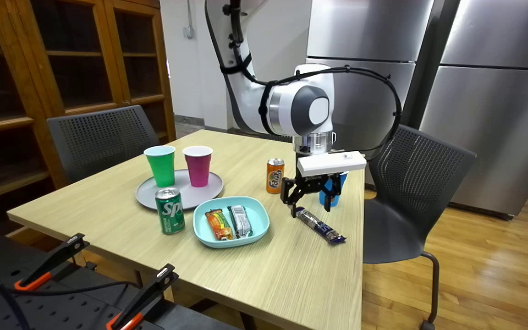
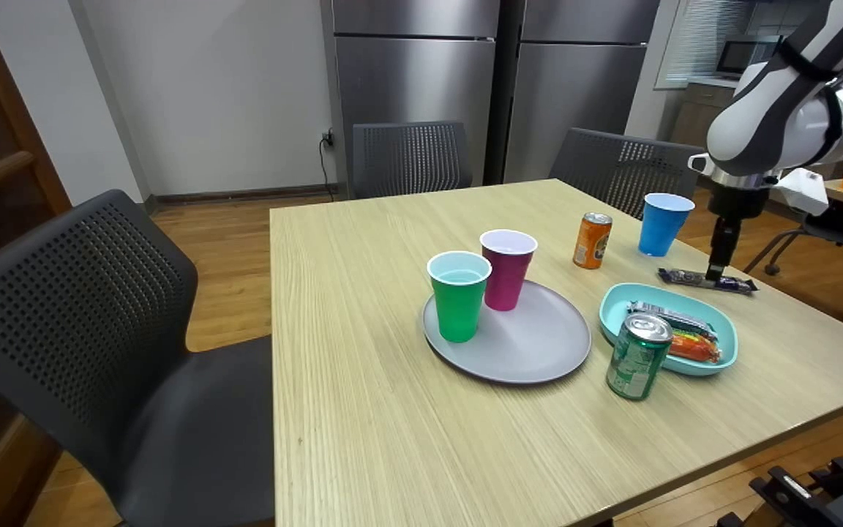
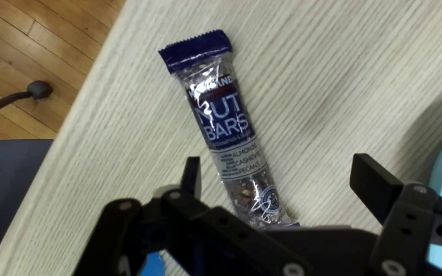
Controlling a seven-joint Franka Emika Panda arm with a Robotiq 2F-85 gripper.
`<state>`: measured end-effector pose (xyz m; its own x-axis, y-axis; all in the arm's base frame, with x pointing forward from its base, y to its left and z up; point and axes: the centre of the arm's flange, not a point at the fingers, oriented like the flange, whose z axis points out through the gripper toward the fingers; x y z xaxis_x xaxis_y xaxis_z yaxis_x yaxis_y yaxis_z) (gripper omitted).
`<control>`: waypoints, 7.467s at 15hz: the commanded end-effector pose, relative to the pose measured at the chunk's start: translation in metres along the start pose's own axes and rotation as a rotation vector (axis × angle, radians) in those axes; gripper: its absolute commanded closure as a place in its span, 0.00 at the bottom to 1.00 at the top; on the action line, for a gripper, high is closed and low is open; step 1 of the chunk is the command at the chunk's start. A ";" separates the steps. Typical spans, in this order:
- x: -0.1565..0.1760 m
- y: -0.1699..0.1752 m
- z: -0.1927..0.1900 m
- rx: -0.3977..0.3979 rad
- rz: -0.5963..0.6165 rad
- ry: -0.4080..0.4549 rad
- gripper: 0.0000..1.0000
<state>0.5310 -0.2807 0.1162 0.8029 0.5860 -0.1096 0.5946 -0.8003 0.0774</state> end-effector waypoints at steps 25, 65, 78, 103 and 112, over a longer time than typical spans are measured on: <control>0.012 0.020 0.033 0.010 -0.195 -0.004 0.00; -0.005 -0.103 -0.039 -0.002 -0.350 -0.003 0.94; 0.056 -0.171 -0.042 -0.022 -0.570 -0.003 0.94; 0.044 -0.141 -0.079 -0.112 -0.528 0.071 0.00; 0.043 -0.114 -0.089 -0.142 -0.446 0.093 0.00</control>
<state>0.5014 -0.1536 0.1907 0.4644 0.8825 -0.0743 0.8769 -0.4465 0.1783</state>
